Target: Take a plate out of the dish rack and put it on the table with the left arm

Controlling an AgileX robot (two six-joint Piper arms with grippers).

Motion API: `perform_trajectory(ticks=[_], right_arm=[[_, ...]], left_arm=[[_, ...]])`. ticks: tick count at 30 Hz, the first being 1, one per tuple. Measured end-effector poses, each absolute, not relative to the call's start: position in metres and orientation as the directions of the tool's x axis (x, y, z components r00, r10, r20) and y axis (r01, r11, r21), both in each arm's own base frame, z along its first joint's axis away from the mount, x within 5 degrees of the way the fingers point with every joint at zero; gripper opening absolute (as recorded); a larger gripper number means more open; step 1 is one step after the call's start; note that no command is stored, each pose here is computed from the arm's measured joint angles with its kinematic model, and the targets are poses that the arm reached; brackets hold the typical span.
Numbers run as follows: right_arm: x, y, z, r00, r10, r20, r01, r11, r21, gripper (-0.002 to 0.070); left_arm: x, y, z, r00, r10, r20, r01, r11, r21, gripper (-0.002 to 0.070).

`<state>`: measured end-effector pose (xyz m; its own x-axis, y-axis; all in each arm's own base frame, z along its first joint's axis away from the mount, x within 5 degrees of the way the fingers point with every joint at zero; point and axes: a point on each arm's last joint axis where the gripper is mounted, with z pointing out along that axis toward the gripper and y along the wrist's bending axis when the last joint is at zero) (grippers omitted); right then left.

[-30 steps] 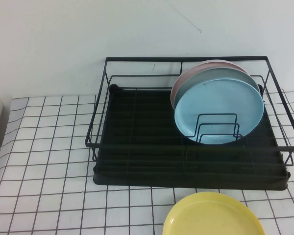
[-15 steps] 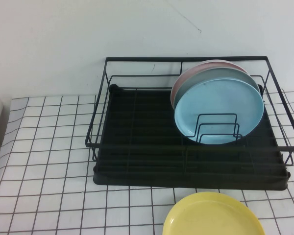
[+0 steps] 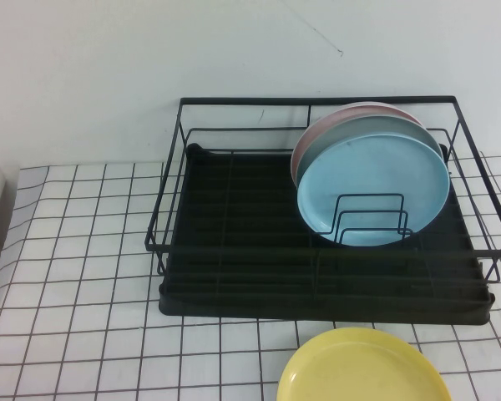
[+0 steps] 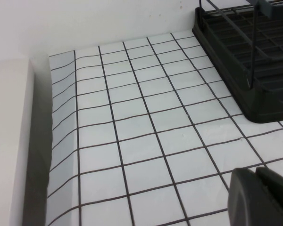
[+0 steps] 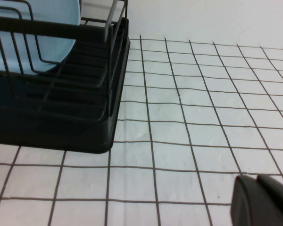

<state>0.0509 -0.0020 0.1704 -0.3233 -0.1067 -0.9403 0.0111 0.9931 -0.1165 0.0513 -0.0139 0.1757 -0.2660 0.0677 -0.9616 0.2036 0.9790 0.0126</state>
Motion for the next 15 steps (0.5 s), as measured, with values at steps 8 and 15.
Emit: perform_trajectory(ticks=[8, 15], right_arm=[[0.051, -0.002, 0.17, -0.323, -0.107, -0.94, 0.011, 0.993, -0.116, -0.0001], [0.051, -0.002, 0.17, -0.323, -0.107, -0.94, 0.011, 0.993, -0.116, -0.0001]], left_arm=[[0.052, -0.02, 0.183, -0.245, -0.239, -0.94, 0.205, 0.935, -0.291, -0.0003], [0.054, -0.019, 0.197, -0.177, -0.606, -0.775, 0.178, 0.755, -0.631, -0.0003]])
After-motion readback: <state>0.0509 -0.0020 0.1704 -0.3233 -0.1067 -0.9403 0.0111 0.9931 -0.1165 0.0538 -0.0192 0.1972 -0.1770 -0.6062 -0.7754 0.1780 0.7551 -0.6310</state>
